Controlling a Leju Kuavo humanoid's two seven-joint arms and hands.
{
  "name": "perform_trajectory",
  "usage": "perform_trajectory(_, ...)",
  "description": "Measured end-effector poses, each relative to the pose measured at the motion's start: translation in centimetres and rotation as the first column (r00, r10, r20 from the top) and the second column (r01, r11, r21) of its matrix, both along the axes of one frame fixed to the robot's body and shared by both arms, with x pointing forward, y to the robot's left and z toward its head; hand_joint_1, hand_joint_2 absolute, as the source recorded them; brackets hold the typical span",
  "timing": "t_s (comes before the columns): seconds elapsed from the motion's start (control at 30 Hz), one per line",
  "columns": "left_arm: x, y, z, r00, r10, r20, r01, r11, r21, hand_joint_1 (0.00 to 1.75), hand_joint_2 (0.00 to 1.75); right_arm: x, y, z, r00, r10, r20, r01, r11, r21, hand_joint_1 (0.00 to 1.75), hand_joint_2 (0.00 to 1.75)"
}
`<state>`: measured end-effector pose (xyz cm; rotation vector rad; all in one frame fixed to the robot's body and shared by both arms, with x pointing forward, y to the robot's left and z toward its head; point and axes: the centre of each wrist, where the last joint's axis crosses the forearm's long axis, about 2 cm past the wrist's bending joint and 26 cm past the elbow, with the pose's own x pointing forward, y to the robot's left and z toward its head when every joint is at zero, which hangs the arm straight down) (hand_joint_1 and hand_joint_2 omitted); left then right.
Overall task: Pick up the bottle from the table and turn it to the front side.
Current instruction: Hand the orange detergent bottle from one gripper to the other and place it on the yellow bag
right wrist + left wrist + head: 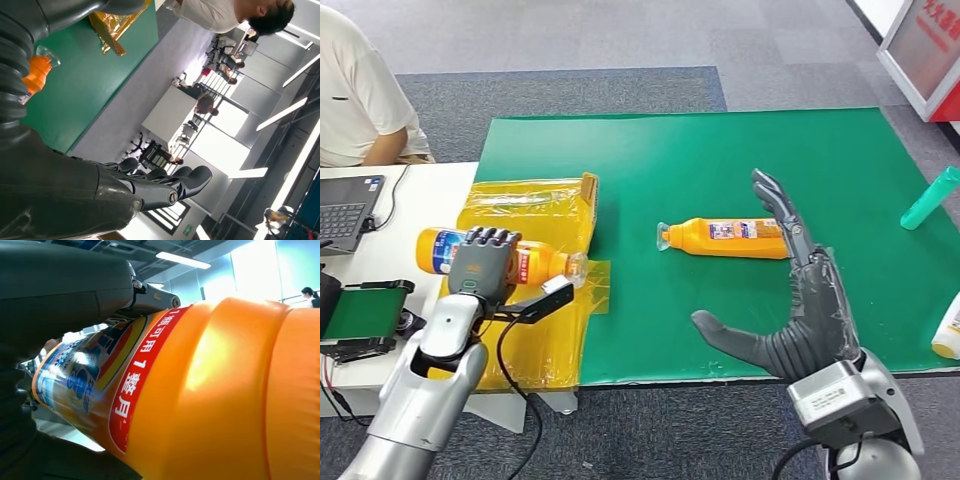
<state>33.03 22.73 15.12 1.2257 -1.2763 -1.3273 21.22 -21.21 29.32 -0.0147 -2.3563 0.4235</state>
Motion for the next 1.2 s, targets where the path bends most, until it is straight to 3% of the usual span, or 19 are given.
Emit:
perform_trajectory(0.3, 0.2, 0.3, -0.3, 0.997, 0.039, -0.063, -0.041, 0.999, -0.031, 1.75, 1.75, -0.2, -0.2, 0.0, 1.0, 0.003, 0.017, -0.003, 1.0, -0.004, 0.0, 1.75)
perform_trajectory(0.63, 0.2, 0.4, -2.0, 0.985, 0.068, -0.159, -0.075, 0.996, -0.043, 1.75, 1.75, -0.2, -0.2, 0.1, 0.999, 0.014, 0.034, -0.014, 1.0, -0.006, 0.0, 1.75)
perform_trajectory(1.07, 0.0, -0.3, -3.6, 0.973, 0.046, -0.226, -0.064, 0.995, -0.074, 1.75, 1.75, -0.8, -0.3, 0.3, 0.997, 0.019, 0.072, -0.018, 1.0, -0.01, 0.0, 1.75)
perform_trajectory(1.1, 0.0, -0.4, -3.6, 0.973, 0.045, -0.228, -0.064, 0.995, -0.077, 1.38, 1.31, -0.8, -0.3, 0.3, 0.997, 0.019, 0.073, -0.018, 1.0, -0.01, 0.0, 1.75)
perform_trajectory(1.2, 0.0, -0.5, -3.8, 0.971, 0.046, -0.234, -0.068, 0.994, -0.088, 0.07, 0.0, -0.8, -0.3, 0.3, 0.997, 0.021, 0.076, -0.02, 1.0, -0.013, 0.0, 1.75)
